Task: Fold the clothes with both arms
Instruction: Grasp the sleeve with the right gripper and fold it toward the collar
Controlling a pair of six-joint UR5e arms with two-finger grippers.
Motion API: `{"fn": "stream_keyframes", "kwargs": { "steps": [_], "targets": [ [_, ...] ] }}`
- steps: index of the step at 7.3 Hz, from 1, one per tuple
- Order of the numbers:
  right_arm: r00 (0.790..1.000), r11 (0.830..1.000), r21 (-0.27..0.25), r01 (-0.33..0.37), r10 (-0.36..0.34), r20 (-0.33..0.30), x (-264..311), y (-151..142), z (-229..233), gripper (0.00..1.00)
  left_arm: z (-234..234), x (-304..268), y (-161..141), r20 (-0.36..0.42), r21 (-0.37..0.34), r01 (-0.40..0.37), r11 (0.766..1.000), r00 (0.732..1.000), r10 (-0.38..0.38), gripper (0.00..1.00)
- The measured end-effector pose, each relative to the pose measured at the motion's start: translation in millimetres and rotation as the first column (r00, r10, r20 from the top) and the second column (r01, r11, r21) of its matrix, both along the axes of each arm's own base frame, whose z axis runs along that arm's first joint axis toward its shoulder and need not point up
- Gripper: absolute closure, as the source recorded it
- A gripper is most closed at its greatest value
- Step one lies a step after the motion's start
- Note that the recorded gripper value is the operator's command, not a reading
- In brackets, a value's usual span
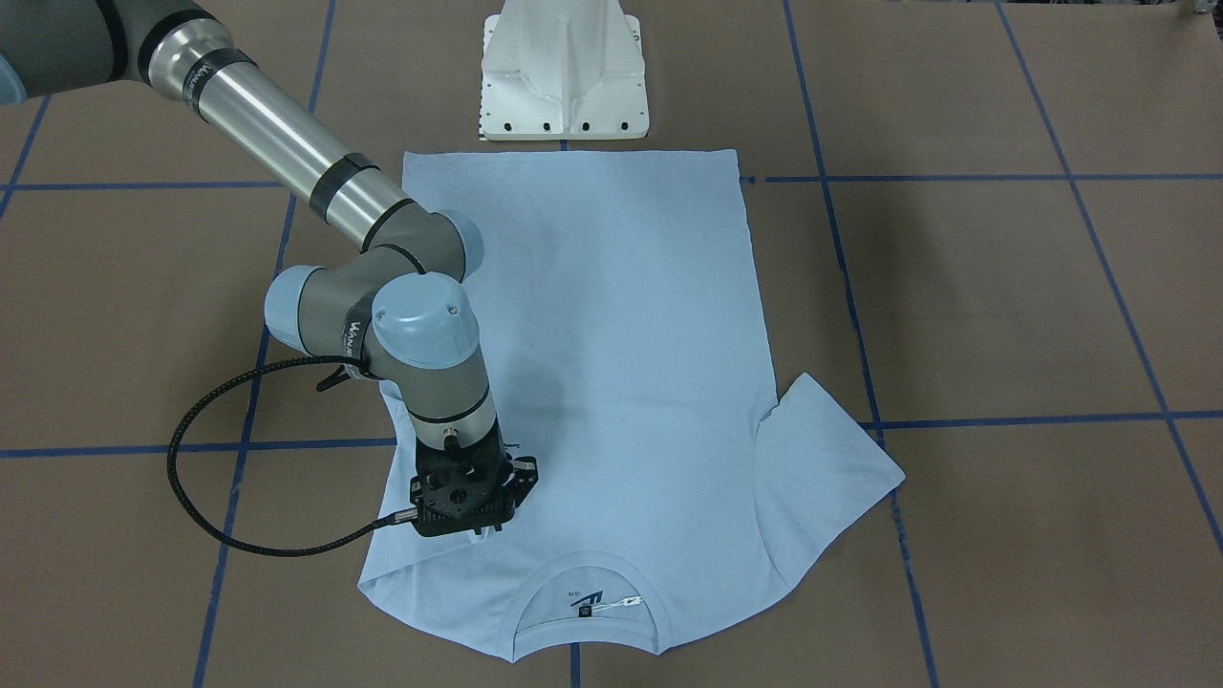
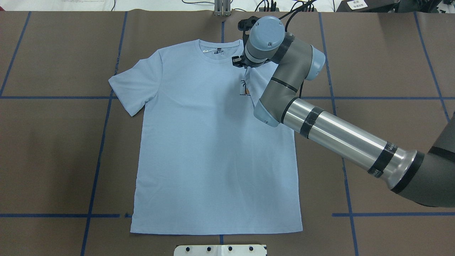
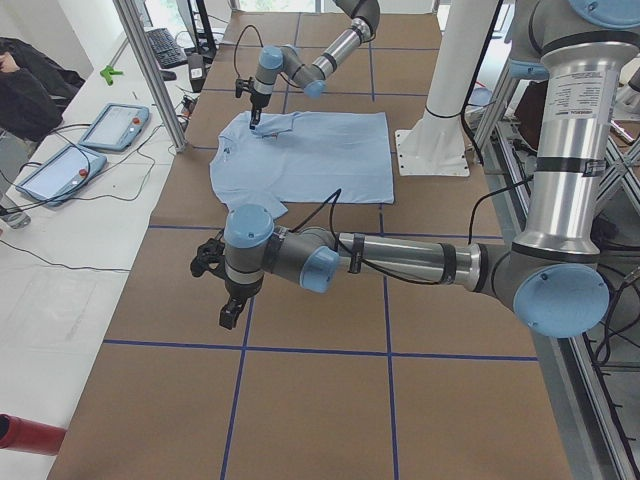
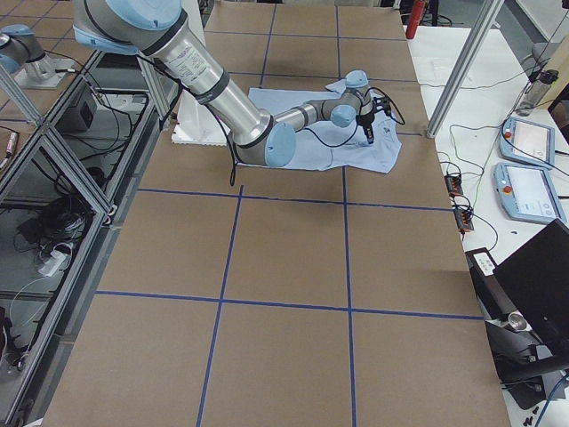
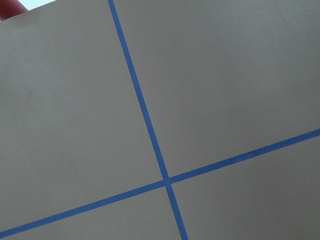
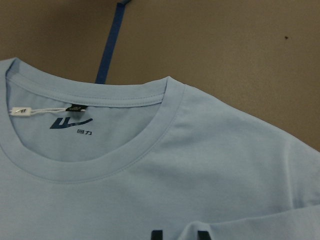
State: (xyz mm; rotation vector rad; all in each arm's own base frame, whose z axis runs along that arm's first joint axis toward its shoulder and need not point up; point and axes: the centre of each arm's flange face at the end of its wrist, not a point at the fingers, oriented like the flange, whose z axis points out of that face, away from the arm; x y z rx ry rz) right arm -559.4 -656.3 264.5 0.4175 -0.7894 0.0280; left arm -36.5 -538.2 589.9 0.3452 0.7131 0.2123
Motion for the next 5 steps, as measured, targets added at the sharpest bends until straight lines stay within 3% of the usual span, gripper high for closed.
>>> {"fn": "stream_keyframes", "kwargs": {
  "steps": [2, 3, 5],
  "targets": [
    [1.0, 1.0, -0.009, 0.019, -0.018, 0.021, 0.0, 2.8, -10.6, 0.0, -15.9, 9.1, -9.7, -0.022, -0.016, 0.043, 0.999, 0.999, -0.043, 0.0],
    [0.998, 0.997, -0.046, 0.054, -0.053, 0.031, 2.6, 8.1, -17.5, 0.0, -31.8, 36.0, -17.6, -0.06, -0.046, 0.088, 0.995, 0.994, -0.091, 0.0],
    [0.993, 0.973, -0.197, 0.12, -0.121, 0.011, 28.8, 28.1, -33.2, 0.0, -62.4, 112.6, -20.6, -0.179, -0.136, 0.175, 0.975, 0.964, -0.198, 0.0]
  ]
}}
